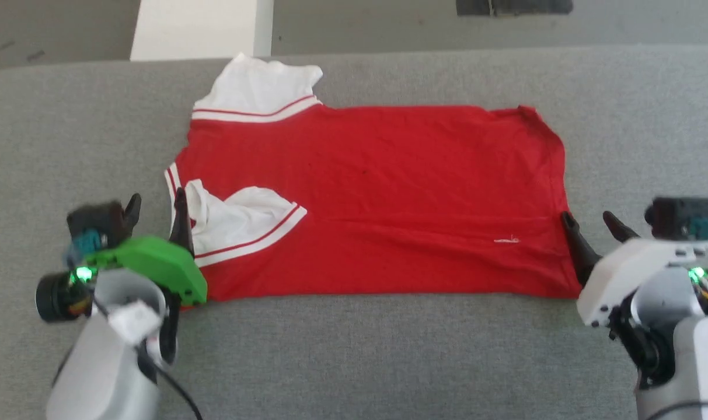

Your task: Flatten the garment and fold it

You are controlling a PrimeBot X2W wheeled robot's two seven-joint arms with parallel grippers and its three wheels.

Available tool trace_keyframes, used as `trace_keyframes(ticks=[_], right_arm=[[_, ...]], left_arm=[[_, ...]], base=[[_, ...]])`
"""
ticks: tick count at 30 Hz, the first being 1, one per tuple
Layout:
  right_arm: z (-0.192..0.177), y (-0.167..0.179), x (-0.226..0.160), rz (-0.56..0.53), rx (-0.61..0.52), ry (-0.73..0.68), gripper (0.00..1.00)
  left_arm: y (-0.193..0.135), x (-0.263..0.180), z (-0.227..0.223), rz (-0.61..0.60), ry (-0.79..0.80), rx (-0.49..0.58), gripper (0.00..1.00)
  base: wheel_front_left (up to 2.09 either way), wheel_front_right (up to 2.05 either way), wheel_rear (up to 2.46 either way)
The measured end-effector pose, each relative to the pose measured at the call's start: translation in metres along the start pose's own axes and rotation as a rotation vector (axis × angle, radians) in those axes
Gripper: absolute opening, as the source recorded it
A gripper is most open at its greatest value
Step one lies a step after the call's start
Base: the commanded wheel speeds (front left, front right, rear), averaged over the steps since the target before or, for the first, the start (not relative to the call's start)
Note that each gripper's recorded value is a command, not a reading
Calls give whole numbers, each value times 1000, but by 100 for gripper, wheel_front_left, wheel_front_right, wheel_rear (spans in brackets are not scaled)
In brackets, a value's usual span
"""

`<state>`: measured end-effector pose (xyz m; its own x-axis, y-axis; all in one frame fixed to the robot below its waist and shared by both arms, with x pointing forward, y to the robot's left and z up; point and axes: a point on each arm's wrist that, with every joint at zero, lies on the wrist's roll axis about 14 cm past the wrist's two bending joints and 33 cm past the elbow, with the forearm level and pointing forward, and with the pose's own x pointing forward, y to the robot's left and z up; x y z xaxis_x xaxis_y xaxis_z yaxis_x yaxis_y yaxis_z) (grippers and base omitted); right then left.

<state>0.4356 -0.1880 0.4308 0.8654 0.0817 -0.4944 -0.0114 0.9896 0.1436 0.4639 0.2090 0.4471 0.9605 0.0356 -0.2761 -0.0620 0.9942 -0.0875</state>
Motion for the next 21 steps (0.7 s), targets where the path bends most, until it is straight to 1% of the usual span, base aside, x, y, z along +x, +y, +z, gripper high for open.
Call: trace_keyframes(ticks=[3, 5, 10, 13, 17, 21], right_arm=[[5, 1, -14, 2, 5, -107, 100], [7, 0, -24, 0, 11, -174, 100], [17, 1, -49, 5, 24, -352, 100], [22, 7, -65, 19, 13, -460, 100], [28, 17, -74, 44, -9, -531, 100], [33, 20, -81, 51, -19, -567, 100]], left_arm=[[1, -19, 8, 8, -87, 3, 100], [1, -33, 7, 10, -115, -7, 100], [3, -63, -11, 34, -93, -25, 100], [9, -76, -30, 65, -9, -41, 100], [13, -81, -52, 97, 119, -62, 100], [17, -81, -66, 136, 217, -94, 100]], base=[[0, 0, 0], [0, 0, 0], [0, 0, 0], [0, 0, 0], [0, 0, 0], [0, 0, 0]])
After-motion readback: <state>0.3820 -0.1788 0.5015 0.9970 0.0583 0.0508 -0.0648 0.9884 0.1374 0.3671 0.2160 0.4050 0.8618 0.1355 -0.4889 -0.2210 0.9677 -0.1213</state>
